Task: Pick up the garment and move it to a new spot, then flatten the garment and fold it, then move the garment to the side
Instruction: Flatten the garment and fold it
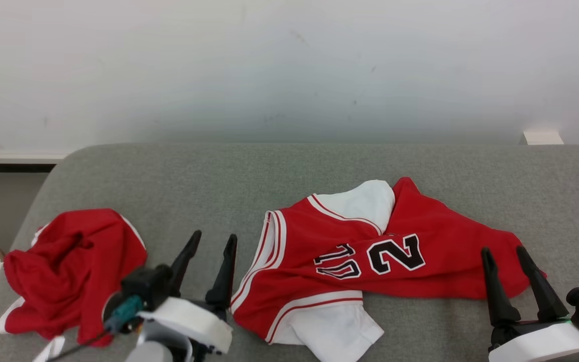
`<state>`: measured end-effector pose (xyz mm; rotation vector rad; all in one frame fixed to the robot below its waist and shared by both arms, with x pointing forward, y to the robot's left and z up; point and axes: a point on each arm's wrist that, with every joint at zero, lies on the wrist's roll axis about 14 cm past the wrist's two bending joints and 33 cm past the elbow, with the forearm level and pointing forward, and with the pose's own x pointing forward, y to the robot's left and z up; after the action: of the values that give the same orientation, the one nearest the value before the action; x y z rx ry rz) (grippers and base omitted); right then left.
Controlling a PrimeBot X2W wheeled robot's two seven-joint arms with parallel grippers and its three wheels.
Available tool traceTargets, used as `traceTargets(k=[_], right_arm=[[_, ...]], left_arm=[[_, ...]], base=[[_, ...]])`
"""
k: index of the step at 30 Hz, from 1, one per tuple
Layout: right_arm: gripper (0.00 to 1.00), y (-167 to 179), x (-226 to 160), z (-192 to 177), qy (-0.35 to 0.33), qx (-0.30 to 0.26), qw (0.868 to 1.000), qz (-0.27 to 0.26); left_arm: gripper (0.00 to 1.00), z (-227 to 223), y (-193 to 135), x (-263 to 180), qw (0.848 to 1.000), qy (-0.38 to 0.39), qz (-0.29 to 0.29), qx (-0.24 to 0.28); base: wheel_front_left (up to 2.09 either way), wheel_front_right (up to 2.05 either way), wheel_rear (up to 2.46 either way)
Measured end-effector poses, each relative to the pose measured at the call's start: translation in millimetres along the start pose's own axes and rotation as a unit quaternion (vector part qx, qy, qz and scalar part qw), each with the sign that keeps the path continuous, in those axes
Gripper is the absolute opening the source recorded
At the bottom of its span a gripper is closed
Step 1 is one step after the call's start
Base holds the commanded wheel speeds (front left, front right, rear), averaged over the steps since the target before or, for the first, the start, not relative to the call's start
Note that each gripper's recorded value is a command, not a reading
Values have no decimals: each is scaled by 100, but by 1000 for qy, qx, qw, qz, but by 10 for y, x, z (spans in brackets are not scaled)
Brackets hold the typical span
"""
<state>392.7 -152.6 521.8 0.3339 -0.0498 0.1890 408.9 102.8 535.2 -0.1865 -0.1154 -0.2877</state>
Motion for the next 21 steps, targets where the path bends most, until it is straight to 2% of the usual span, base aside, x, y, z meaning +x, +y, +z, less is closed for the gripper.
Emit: traceTargets(k=[5,10,14,17,21], right_arm=[[100,-123,-12,55,-11,-10,1000,-16],[100,-297,-46,121,-26,-15,999,-44],[100,-432,-56,142,-35,-14,997,-67],[100,-559,-76,121,-35,-14,995,-88],[100,-664,-86,94,-37,-9,993,-109]], left_arm=[[100,-25,57,280,998,50,-23,33],[100,-198,105,556,989,137,-40,28],[100,-392,-33,743,970,229,-82,7],[100,-426,34,904,955,278,-100,25],[100,-674,-12,968,921,368,-126,12]], base=[[0,0,0],[0,0,0],[0,0,0],[0,0,0],[0,0,0]])
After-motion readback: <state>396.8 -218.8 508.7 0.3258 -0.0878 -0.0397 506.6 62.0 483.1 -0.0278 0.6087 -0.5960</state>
